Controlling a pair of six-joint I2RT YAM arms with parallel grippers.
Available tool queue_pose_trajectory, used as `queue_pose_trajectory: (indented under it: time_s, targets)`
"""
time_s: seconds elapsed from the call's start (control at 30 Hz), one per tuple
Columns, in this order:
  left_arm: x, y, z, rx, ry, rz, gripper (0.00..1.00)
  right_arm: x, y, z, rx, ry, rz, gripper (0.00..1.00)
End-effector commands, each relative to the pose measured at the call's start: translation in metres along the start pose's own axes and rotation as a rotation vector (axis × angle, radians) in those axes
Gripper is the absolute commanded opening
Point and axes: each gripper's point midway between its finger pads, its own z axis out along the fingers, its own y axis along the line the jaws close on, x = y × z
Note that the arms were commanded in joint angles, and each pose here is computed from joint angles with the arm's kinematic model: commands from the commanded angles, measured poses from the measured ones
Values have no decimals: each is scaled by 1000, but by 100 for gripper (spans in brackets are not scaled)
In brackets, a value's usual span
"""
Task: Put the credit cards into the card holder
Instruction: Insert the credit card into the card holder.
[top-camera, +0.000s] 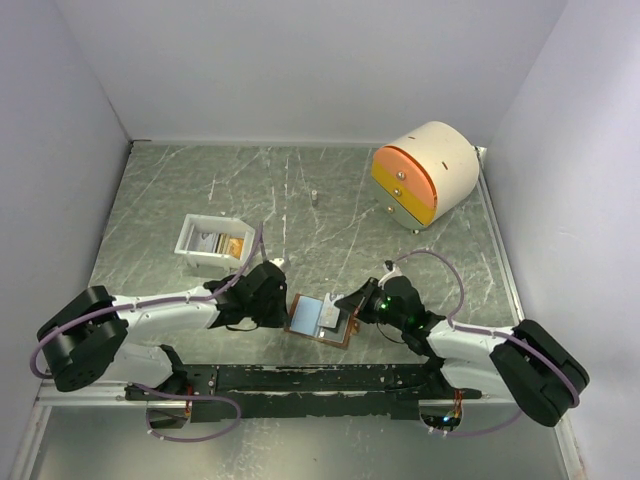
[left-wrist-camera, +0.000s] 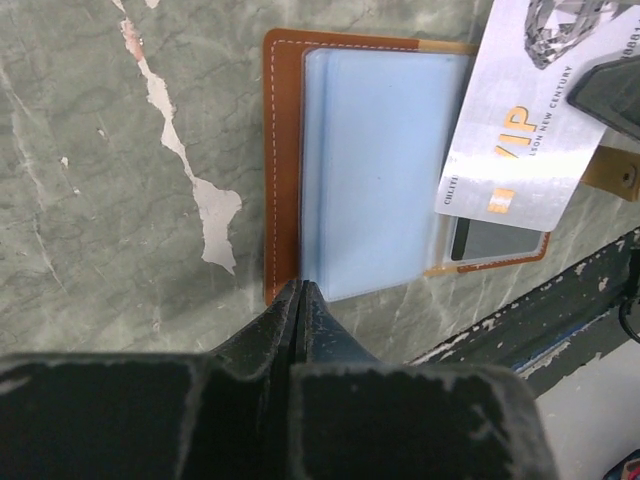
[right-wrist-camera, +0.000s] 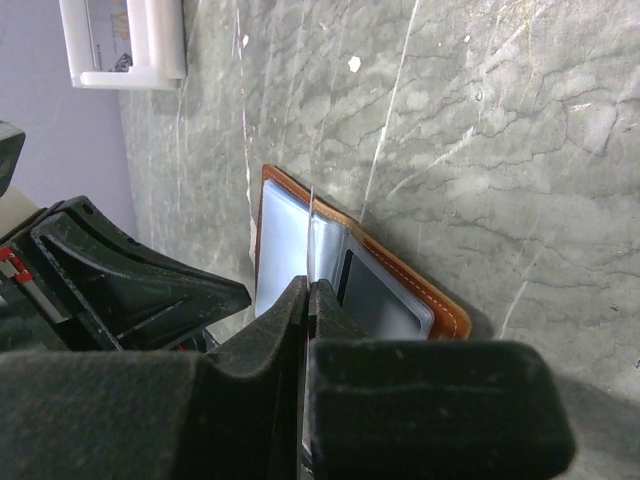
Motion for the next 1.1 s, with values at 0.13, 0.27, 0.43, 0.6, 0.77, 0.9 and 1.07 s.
queue_pose_trajectory:
  time_s: [0.13, 0.27, 0.43, 0.6, 0.77, 0.9, 1.07]
  targets:
    - [10, 13, 9, -48, 21, -1, 7, -1, 0, 2, -17, -6, 22, 0]
    - [13, 9, 11, -20, 30, -4, 7, 1, 0, 3, -26, 2, 33, 0]
    - [15, 6, 12, -2, 36, -13, 7, 3, 0, 3, -30, 6, 39, 0]
    - [17, 4, 13, 2, 39, -14, 7, 1, 4, 3, -43, 4, 39, 0]
    - [19, 2, 13, 8, 45, -15, 7, 2, 1, 4, -33, 8, 42, 0]
    - [20, -3, 13, 15, 46, -13, 7, 5, -3, 4, -25, 18, 56, 0]
    - [25, -2, 16, 5, 60, -9, 7, 9, -10, 3, -12, 21, 61, 0]
